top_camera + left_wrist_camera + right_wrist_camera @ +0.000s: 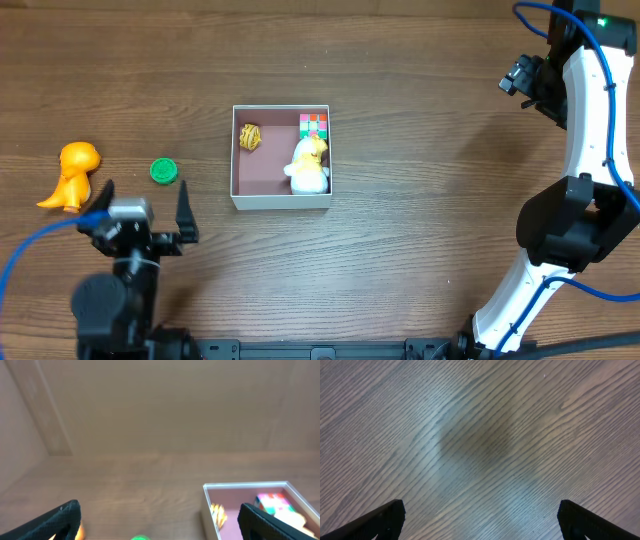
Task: Pack container
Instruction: 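Move the left gripper to the orange dinosaur and grasp it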
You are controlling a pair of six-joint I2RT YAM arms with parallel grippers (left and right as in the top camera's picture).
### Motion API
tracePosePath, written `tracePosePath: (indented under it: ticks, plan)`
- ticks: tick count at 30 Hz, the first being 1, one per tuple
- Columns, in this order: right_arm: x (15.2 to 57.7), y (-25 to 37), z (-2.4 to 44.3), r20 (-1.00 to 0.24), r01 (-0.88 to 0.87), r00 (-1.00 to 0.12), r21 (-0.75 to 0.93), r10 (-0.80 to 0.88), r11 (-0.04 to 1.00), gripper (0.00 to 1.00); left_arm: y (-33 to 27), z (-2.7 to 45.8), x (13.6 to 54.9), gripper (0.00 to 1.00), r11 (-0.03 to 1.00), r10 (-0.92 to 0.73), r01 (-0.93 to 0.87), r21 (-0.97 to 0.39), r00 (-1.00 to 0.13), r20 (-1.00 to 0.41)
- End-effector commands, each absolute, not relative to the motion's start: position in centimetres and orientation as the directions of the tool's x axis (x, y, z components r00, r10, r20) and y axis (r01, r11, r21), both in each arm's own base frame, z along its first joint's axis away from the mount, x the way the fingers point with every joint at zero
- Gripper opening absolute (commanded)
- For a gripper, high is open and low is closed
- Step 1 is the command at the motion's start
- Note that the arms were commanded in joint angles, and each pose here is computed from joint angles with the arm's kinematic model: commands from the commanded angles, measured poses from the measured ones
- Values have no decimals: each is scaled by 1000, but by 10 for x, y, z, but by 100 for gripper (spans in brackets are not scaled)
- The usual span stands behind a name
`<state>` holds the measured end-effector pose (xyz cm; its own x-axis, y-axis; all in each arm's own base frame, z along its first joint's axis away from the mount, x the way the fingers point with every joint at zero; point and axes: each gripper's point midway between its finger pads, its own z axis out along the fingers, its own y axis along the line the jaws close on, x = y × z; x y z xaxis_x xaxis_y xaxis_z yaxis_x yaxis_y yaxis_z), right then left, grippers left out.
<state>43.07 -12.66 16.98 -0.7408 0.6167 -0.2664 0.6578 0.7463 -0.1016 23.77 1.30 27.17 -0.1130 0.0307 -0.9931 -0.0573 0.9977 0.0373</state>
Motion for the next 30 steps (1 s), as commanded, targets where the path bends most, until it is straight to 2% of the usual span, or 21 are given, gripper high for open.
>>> tracePosePath:
  ticks: [1,4,9,13,18,25,30]
  plan:
    - [431,-128,173,-279,664,-734,-99,619,741,100,26,293,253,100,991,52,-110,83,-258,-965]
    - [431,-128,173,-279,663,-734,-100,619,742,100,17,304,262,100,996,47,-50,72,-390,-920]
    - [431,-128,173,-279,664,-734,-99,619,741,100,19,324,267,100,990,117,-13,141,-479,-870]
    - [431,-128,173,-279,663,-734,-100,619,742,100,47,323,269,100,974,44,-149,171,-617,-786]
    - [431,-128,173,-279,663,-734,-100,619,742,100,93,293,271,100,925,-155,-322,201,-804,-575]
    - [431,-128,173,-279,664,-734,-99,619,741,100,132,241,294,100,895,-280,-385,224,-878,-388]
    - [431,-128,173,-279,664,-734,-99,619,741,100,147,213,307,100,914,-224,-307,264,-927,-300]
